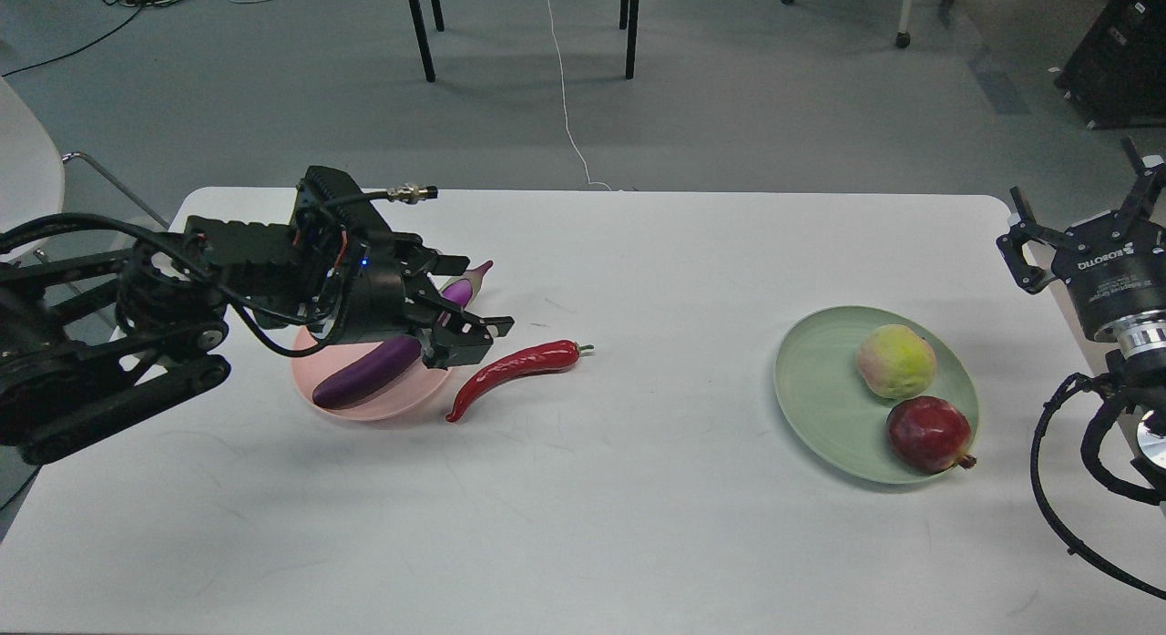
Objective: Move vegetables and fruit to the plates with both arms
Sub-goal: 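Move the left gripper to the red chili pepper and grasp it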
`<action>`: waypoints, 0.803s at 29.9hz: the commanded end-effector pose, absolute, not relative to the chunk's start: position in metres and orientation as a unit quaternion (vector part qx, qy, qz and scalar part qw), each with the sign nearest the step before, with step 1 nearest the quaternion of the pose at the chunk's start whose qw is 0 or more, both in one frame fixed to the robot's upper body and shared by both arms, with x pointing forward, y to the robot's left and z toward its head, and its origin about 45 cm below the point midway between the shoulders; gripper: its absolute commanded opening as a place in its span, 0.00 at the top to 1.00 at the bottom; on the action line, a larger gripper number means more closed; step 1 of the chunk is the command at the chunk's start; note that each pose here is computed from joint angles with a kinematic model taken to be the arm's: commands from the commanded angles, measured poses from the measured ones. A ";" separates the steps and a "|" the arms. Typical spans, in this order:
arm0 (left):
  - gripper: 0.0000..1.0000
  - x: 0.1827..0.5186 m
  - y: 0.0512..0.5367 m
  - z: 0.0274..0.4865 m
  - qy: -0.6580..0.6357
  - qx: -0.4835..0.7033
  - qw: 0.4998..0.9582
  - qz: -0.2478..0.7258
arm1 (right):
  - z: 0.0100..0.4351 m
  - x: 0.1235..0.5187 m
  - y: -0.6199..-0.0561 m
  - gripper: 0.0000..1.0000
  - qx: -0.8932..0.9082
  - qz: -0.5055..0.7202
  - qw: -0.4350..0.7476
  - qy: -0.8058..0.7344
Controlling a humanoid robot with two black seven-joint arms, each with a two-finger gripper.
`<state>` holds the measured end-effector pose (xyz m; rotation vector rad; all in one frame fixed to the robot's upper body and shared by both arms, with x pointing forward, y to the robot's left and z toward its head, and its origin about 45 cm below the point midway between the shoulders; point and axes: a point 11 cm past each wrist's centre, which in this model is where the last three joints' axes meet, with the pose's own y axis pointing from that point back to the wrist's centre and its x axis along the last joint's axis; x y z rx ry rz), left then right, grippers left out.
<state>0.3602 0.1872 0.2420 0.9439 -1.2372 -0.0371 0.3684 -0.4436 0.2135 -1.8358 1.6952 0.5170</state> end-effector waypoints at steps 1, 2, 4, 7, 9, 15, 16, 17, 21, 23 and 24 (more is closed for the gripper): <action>0.15 0.359 0.155 0.227 -0.565 0.407 0.716 -0.036 | 0.214 0.367 -0.446 0.03 -0.687 0.193 0.292 0.637; 0.15 0.361 0.152 0.220 -0.564 0.413 0.714 -0.042 | 0.214 0.366 -0.446 0.03 -0.686 0.193 0.292 0.638; 0.18 0.365 0.157 0.202 -0.557 0.436 0.705 -0.055 | 0.214 0.366 -0.447 0.03 -0.684 0.193 0.294 0.639; 0.26 0.366 0.158 0.185 -0.552 0.449 0.700 -0.067 | 0.214 0.363 -0.448 0.03 -0.683 0.195 0.299 0.638; 0.30 0.367 0.155 0.181 -0.549 0.449 0.701 -0.067 | 0.215 0.362 -0.449 0.03 -0.681 0.194 0.303 0.638; 0.31 0.372 0.155 0.166 -0.539 0.465 0.699 -0.072 | 0.214 0.362 -0.449 0.03 -0.680 0.195 0.304 0.638; 0.31 0.372 0.155 0.163 -0.536 0.468 0.699 -0.074 | 0.214 0.362 -0.449 0.03 -0.680 0.195 0.304 0.638; 0.31 0.371 0.154 0.160 -0.535 0.468 0.699 -0.077 | 0.214 0.362 -0.449 0.03 -0.680 0.195 0.304 0.638; 0.36 0.368 0.153 0.150 -0.529 0.473 0.699 -0.084 | 0.214 0.361 -0.450 0.03 -0.680 0.194 0.303 0.639; 0.37 0.369 0.158 0.145 -0.525 0.483 0.696 -0.084 | 0.214 0.361 -0.450 0.03 -0.680 0.194 0.303 0.639; 0.37 0.371 0.161 0.144 -0.524 0.488 0.693 -0.083 | 0.214 0.361 -0.449 0.03 -0.680 0.194 0.303 0.639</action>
